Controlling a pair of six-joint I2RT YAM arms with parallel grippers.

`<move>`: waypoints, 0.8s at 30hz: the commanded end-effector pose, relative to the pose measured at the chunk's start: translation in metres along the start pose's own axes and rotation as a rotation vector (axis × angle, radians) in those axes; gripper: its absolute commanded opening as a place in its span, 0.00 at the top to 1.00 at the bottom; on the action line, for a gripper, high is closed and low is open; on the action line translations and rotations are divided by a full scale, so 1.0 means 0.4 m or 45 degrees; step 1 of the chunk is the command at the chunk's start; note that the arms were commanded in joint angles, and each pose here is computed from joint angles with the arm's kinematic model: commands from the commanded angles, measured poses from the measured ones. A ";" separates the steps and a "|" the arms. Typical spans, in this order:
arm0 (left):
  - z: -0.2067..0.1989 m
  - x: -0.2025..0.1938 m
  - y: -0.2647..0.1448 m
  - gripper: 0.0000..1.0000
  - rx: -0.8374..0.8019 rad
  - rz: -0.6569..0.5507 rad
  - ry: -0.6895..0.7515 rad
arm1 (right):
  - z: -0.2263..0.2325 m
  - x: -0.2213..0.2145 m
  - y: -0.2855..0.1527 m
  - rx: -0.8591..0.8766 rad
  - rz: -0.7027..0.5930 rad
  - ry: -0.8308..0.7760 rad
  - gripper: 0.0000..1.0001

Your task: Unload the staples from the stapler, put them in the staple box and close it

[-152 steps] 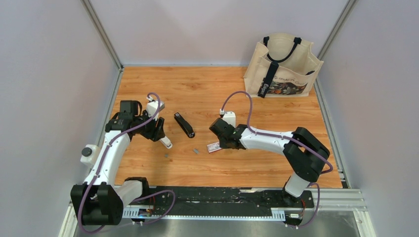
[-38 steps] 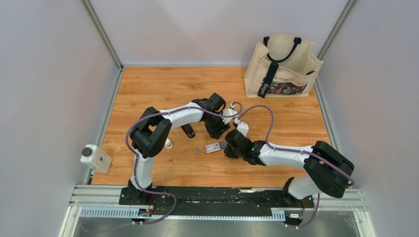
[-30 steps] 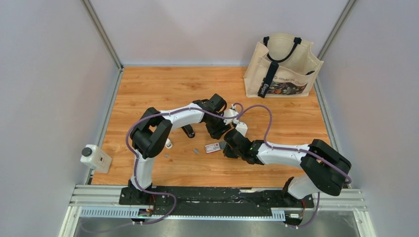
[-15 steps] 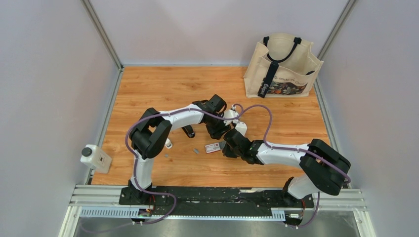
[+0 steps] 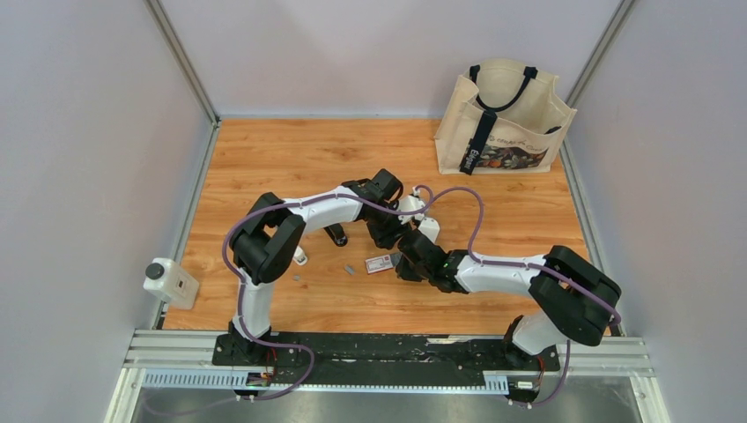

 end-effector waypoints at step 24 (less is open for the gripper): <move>-0.153 -0.044 0.016 0.46 -0.304 0.111 0.147 | 0.051 0.046 0.015 0.159 -0.061 0.068 1.00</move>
Point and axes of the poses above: each gripper's point midway between its finger pads, its own y axis out along the fingers, its own z axis along the line the jaws close on, x = y × z, the point moved 7 cm from there along -y, back along the fingers, and after that the axes turned 14 degrees about y, right-handed, at the moved point
